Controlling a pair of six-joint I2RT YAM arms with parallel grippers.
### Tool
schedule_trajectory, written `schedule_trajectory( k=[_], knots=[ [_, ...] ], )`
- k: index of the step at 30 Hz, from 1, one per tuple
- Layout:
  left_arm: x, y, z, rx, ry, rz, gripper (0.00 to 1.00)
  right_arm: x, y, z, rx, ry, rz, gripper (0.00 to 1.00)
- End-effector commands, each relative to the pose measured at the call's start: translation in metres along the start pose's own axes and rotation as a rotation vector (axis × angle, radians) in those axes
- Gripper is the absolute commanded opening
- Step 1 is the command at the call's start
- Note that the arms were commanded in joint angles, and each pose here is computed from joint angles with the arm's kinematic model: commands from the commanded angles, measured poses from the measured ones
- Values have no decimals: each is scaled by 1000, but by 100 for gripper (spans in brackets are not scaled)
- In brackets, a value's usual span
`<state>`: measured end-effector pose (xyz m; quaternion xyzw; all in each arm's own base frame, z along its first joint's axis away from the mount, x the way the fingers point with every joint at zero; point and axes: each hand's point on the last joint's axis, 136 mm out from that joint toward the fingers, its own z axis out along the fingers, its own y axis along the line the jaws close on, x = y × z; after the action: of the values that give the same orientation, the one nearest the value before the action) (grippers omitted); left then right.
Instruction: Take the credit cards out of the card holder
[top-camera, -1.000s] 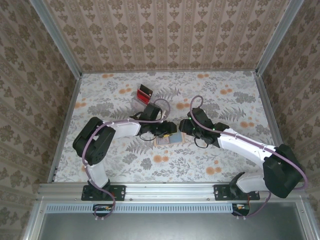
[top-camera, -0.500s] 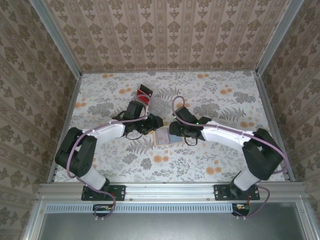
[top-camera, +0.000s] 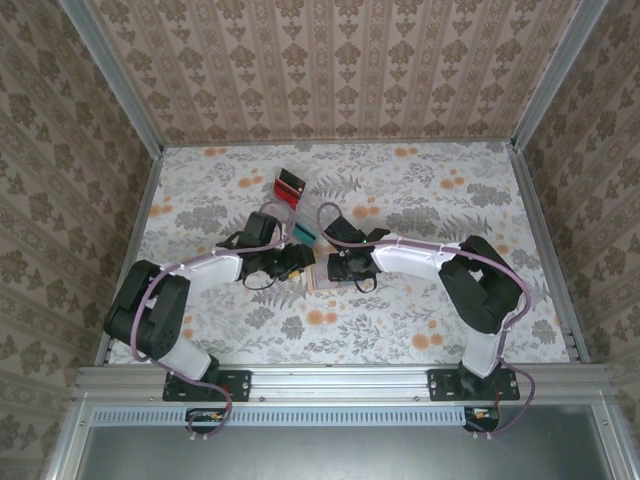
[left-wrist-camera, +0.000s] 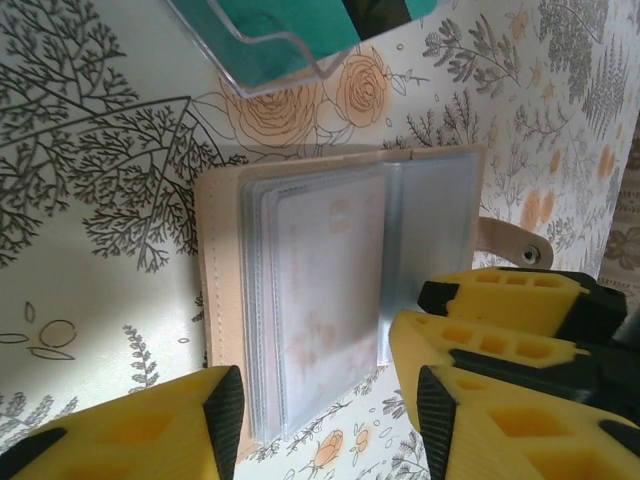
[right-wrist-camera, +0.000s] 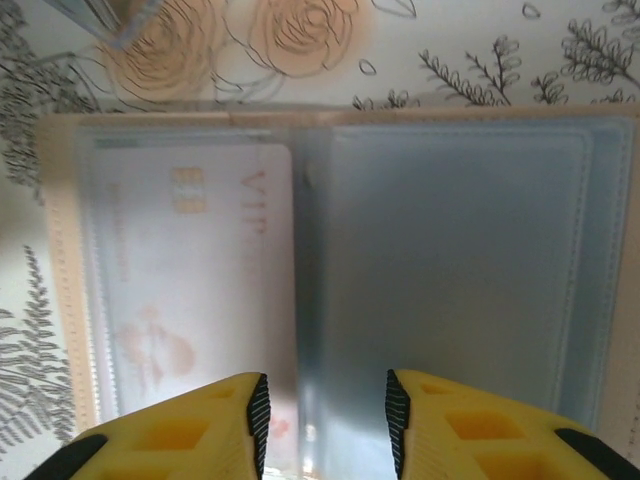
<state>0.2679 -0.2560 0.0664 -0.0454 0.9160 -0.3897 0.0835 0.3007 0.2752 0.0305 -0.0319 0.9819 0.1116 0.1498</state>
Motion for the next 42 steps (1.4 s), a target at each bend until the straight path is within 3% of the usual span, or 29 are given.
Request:
schedule_trajectory(
  k=[1, 12, 34, 37, 42],
  knots=[
    [9, -3, 8, 28, 34, -6, 47, 6, -6, 8, 45, 43, -7, 39],
    [20, -5, 25, 30, 88, -16, 43, 17, -26, 21, 135, 70, 4, 35],
    [17, -9, 37, 37, 107, -15, 36, 13, -22, 17, 106, 48, 23, 33],
    [16, -11, 38, 48, 106, -10, 30, 7, -19, 9, 79, 24, 37, 33],
    [13, -15, 33, 47, 89, 18, 13, -13, -13, -22, -11, -76, 90, 35]
  ],
)
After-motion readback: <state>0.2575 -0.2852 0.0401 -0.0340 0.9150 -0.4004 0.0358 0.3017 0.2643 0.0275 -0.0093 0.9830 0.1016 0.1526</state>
